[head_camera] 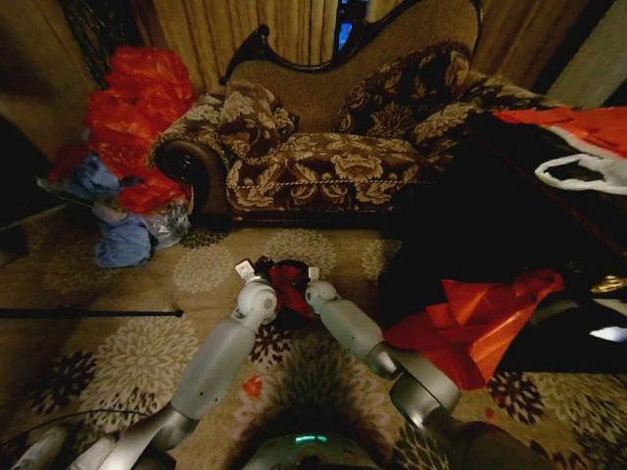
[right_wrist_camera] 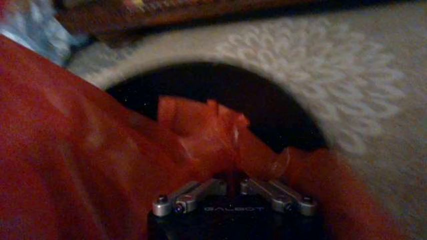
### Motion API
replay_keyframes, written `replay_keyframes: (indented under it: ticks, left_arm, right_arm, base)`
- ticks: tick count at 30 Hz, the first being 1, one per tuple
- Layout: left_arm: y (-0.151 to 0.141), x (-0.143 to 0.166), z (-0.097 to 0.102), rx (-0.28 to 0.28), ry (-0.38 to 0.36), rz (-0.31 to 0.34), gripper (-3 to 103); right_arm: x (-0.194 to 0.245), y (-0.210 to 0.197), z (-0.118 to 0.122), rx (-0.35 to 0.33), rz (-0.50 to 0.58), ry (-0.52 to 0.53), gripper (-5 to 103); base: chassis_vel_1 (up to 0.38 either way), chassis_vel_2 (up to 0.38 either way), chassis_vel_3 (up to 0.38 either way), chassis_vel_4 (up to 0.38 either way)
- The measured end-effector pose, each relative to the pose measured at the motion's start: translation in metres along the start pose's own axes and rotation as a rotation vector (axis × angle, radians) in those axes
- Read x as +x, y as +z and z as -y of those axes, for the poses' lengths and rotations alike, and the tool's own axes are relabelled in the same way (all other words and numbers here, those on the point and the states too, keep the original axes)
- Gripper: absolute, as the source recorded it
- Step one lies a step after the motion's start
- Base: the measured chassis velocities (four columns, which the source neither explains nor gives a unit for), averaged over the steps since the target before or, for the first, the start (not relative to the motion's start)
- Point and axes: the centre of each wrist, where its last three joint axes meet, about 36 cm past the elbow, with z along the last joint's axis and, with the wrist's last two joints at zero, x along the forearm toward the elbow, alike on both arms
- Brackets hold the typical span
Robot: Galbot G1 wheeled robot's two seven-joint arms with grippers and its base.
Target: Place a garbage bag over the trash bin.
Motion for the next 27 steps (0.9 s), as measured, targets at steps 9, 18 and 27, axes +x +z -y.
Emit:
replay_keyframes:
  ticks: [9, 18, 27]
  left_arm:
    - [-0.006, 0.0, 0.003, 0.004, 0.0, 0.016, 0]
    - [-0.038, 0.0, -0.002, 0.008, 0.016, 0.076, 0]
    - [-0.052, -0.004, -0.016, -0.012, 0.0, 0.094, 0]
  right_arm:
    - [0.038, -0.017, -0.052, 0.068, 0.11, -0.081, 35]
    - [0.072, -0.03, -0.016, 0.119, 0.196, -0.032, 73]
    - [0.113, -0.034, 0.007, 0.085, 0.273, 0.003, 100]
  base:
    - [0.0, 0.0, 0.0, 0.0]
    - [0.0, 0.0, 0.0, 0.0]
    - [0.0, 0.0, 0.0, 0.0]
